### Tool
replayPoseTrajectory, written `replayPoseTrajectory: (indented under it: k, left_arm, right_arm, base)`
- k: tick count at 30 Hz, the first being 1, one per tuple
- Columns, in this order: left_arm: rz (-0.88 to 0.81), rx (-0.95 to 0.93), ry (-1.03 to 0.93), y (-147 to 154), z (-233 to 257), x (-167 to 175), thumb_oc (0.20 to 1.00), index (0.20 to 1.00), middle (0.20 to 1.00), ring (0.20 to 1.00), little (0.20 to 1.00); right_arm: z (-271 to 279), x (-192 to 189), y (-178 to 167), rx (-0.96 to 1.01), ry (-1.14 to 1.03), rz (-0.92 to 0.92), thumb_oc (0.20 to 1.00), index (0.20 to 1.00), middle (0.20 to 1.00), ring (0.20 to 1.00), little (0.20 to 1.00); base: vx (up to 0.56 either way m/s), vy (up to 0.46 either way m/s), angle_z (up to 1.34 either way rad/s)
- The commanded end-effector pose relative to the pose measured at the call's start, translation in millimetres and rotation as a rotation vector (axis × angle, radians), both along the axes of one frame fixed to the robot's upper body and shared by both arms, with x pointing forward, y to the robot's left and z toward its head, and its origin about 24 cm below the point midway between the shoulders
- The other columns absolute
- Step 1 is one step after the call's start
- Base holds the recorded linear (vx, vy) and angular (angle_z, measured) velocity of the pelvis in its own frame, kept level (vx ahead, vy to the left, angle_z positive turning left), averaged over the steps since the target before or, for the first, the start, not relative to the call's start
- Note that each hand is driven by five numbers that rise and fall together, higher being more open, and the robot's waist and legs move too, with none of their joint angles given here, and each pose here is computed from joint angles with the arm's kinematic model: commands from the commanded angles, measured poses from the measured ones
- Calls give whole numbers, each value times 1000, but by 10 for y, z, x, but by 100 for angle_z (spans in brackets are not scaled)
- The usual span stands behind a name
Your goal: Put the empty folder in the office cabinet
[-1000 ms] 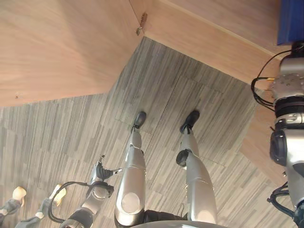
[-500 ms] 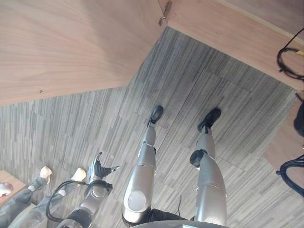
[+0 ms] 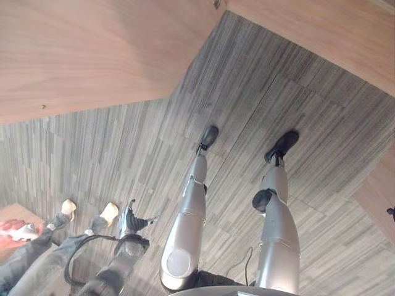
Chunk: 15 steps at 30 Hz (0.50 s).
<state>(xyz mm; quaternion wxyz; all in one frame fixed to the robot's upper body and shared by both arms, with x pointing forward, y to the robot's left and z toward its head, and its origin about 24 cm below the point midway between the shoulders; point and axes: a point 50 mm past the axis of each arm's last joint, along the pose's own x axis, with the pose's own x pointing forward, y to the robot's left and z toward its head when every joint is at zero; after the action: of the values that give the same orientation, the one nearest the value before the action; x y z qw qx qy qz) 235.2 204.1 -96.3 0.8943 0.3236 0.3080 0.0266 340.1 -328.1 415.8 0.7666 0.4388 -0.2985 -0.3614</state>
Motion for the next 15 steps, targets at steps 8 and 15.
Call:
replayPoseTrajectory:
  k: [8,15]
  left_arm:
    - [66,70,36,414,-61,-294,1000,1000,1000,1000,1000]
    - [65,51,8,392,-27,-259,1000,1000,1000,1000,1000]
  right_arm:
    - [204,-295,-263,-67,16,-146,1000,1000,1000,1000,1000]
    - [168,-319,-314,-37,67,-171,1000,1000,1000,1000,1000]
  base:
    - [18,4,-4]
    - [3,11,-1]
